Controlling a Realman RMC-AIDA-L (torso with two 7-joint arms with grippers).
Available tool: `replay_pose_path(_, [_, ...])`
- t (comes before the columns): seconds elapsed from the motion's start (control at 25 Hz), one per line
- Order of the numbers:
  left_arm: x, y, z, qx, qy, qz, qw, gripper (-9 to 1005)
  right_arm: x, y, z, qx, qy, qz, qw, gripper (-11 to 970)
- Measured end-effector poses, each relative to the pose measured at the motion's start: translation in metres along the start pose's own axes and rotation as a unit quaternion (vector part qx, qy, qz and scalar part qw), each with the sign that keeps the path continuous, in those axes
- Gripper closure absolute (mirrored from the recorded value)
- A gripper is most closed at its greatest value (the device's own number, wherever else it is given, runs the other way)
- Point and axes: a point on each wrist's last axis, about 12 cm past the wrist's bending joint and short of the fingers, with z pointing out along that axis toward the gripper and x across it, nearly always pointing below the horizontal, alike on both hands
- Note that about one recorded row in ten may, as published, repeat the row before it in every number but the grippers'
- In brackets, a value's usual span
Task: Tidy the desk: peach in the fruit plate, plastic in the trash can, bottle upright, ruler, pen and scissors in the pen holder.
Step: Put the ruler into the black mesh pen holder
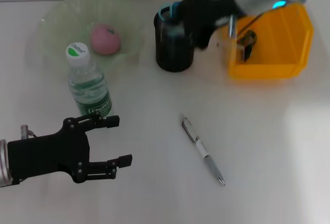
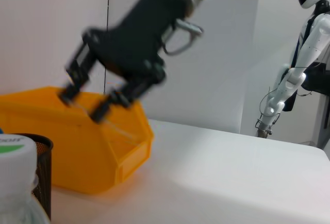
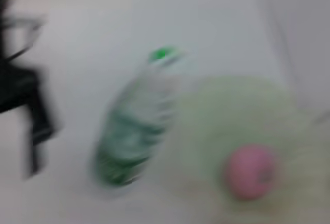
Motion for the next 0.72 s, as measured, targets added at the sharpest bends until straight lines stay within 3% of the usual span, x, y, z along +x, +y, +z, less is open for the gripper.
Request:
replay_pose_path(0.04, [0.000, 0.000, 0.000, 0.000, 0.000, 0.000, 1.000, 132, -0.001, -0.012, -0.017, 0.058, -0.037, 0.030, 0.997, 574])
replay_pose_path(0.2, [0.000, -0.001, 0.001, 0.000, -0.003, 0.000, 1.000, 132, -0.003, -0.024, -0.036, 0.120, -0.118, 0.074, 0.983, 573])
replay_pose_path(0.24, [0.001, -0.001, 0.002, -0.001, -0.004, -0.001, 1.000, 132, -0.002, -0.029, -0.043, 0.151, -0.188, 0.106, 0.965, 572])
replay_pose_path(0.28, [0.001, -0.001, 0.003, -0.002, -0.005, -0.002, 1.000, 132, -0.002, -0.029, -0.043, 0.151, -0.188, 0.106, 0.965, 572])
replay_pose_path(0.36, [0.001, -0.001, 0.003, -0.002, -0.005, -0.004, 1.000, 132, 0.005, -0.032, -0.046, 0.176, -0.247, 0.135, 0.943, 572])
replay_pose_path(0.52, [0.001, -0.001, 0.003, -0.001, -0.007, -0.003, 1.000, 132, 0.027, -0.033, -0.037, 0.190, -0.349, 0.185, 0.899, 571])
replay_pose_path(0.64, [0.000, -0.002, 0.003, 0.000, -0.008, -0.003, 1.000, 132, 0.055, -0.027, -0.013, 0.185, -0.408, 0.242, 0.861, 570])
replay_pose_path(0.72, [0.000, -0.002, 0.003, 0.000, -0.008, -0.003, 1.000, 132, 0.061, -0.026, -0.007, 0.184, -0.415, 0.253, 0.854, 569])
